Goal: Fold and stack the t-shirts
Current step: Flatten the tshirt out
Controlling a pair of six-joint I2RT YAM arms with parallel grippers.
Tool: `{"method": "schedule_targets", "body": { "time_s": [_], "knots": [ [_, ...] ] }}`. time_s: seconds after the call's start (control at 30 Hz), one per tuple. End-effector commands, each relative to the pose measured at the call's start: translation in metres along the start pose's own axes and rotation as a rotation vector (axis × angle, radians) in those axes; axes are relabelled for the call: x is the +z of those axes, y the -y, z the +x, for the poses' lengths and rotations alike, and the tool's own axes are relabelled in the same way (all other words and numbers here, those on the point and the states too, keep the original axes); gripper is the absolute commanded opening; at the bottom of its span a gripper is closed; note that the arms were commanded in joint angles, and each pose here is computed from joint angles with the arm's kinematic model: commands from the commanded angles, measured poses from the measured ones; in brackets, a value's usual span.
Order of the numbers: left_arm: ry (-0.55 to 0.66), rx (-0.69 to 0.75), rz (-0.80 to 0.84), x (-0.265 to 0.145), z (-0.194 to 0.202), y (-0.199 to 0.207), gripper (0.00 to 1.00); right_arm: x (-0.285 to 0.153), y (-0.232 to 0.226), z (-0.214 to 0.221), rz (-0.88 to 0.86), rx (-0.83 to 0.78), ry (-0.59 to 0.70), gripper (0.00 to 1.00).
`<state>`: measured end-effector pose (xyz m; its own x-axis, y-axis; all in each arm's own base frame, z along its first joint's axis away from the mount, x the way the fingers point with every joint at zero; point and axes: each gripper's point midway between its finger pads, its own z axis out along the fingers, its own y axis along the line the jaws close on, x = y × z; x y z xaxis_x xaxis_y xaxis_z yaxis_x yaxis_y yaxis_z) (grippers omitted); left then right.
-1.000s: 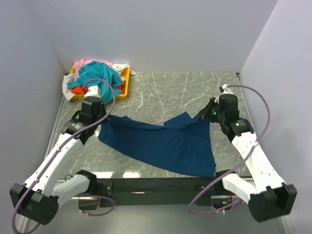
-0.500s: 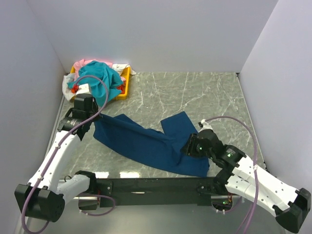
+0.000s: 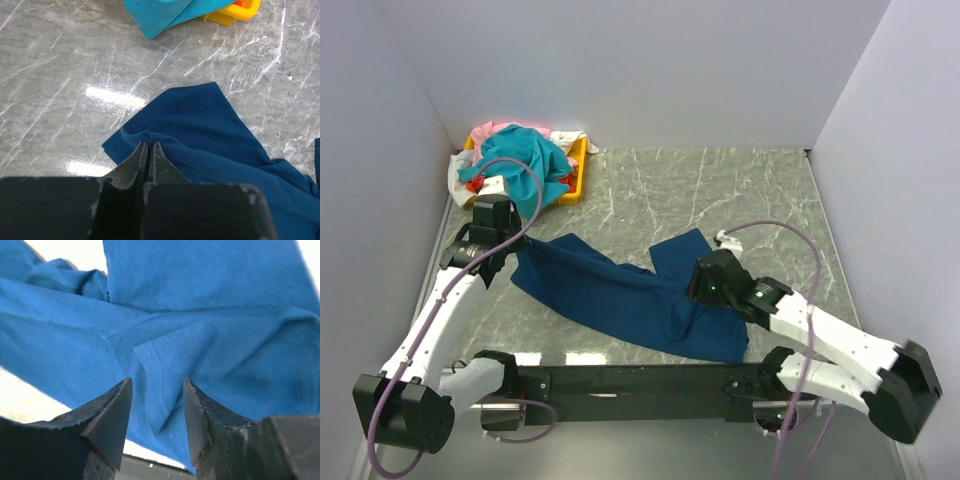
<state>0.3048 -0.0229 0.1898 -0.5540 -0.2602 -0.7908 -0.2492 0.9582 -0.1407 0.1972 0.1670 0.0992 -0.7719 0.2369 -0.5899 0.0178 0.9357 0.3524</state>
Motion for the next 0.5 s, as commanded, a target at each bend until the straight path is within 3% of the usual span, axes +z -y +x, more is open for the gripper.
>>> {"method": "schedule_targets", "body": {
  "time_s": [0.0, 0.47],
  "knots": [
    [0.024, 0.007, 0.025, 0.003, -0.006, 0.004, 0.00, 0.012, -0.029, -0.016, -0.084, -0.060, 0.032, 0.52],
    [0.009, 0.005, 0.034, 0.005, -0.001, 0.005, 0.00, 0.051, -0.045, 0.011, -0.068, -0.214, -0.070, 0.50]
  ]
}}
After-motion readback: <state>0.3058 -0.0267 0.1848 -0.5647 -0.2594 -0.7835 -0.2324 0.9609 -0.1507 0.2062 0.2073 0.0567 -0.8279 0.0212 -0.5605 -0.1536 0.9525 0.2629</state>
